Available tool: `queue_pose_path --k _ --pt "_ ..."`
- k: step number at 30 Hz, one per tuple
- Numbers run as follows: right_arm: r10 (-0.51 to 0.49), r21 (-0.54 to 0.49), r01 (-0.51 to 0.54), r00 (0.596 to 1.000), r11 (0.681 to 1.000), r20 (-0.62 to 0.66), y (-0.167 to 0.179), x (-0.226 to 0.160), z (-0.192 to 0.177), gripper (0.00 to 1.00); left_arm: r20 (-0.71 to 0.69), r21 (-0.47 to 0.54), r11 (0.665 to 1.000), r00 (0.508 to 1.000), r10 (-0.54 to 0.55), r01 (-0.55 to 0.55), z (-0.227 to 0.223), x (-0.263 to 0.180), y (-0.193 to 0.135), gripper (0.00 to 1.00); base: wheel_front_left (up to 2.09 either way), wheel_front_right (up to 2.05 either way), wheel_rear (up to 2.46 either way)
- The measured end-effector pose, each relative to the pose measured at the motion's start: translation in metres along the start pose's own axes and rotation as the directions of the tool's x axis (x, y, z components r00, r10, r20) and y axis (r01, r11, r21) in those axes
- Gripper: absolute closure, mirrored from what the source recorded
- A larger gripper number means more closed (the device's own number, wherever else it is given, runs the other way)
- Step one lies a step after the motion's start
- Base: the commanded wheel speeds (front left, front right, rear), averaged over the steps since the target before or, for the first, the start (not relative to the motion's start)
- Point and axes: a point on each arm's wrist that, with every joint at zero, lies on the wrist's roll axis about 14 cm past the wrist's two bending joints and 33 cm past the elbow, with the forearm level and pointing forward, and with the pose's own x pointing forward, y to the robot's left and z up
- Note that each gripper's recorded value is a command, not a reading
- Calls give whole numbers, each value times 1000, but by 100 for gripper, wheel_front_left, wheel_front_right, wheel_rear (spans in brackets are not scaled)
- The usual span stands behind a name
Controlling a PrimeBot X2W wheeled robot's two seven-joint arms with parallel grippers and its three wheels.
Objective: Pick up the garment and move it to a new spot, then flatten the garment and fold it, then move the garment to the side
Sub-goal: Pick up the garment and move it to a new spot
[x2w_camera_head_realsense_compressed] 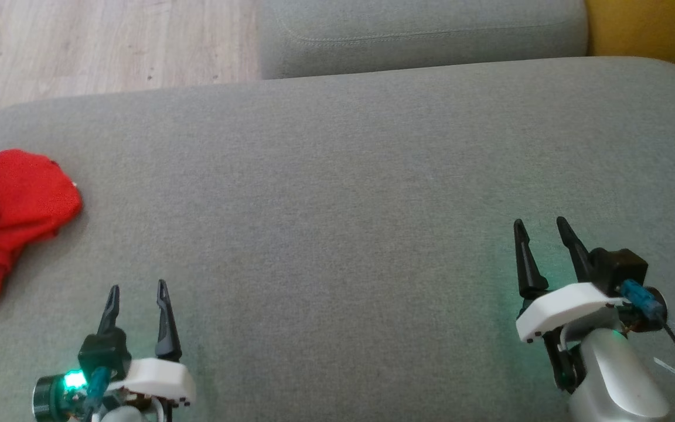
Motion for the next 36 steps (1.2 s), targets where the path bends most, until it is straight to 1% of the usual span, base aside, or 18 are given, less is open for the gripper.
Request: queue_pose_path --k 6,12,17,18,22,23,24,26,31,36 --pt "46 8 -46 999 999 -11 16 10 -4 0 -10 -9 999 999 32 -32 -4 -6 12 0 0 0 0" --pt "162 12 -161 986 987 -35 58 24 -11 0 -30 -17 993 993 116 -116 -12 -23 40 0 0 0 0" --pt "281 5 -281 958 960 -58 102 34 -18 0 -22 -33 977 978 209 -209 -12 -45 70 0 0 0 0" --pt "281 5 -281 958 960 -58 102 34 -18 0 -22 -33 977 978 209 -209 -12 -45 70 0 0 0 0" --pt "373 10 -374 924 928 -87 139 36 -27 0 -22 -46 953 954 298 -298 -15 -68 97 0 0 0 0" --pt "393 12 -394 915 919 -92 147 36 -29 0 -22 -24 962 962 273 -273 -16 -72 96 0 0 0 0" --pt "415 11 -416 905 910 -95 156 37 -30 0 -19 -7 959 959 282 -283 -15 -77 100 0 0 0 0" --pt "452 10 -453 886 891 -103 171 38 -32 0 -5 -50 936 937 349 -349 -12 -89 114 0 0 0 0" --pt "524 15 -526 843 850 -121 202 37 -38 0 -19 -59 898 900 436 -436 -18 -114 138 0 0 0 0" --pt "541 24 -543 829 839 -141 209 37 -46 0 -39 -58 869 871 490 -491 -24 -127 154 0 0 0 0"
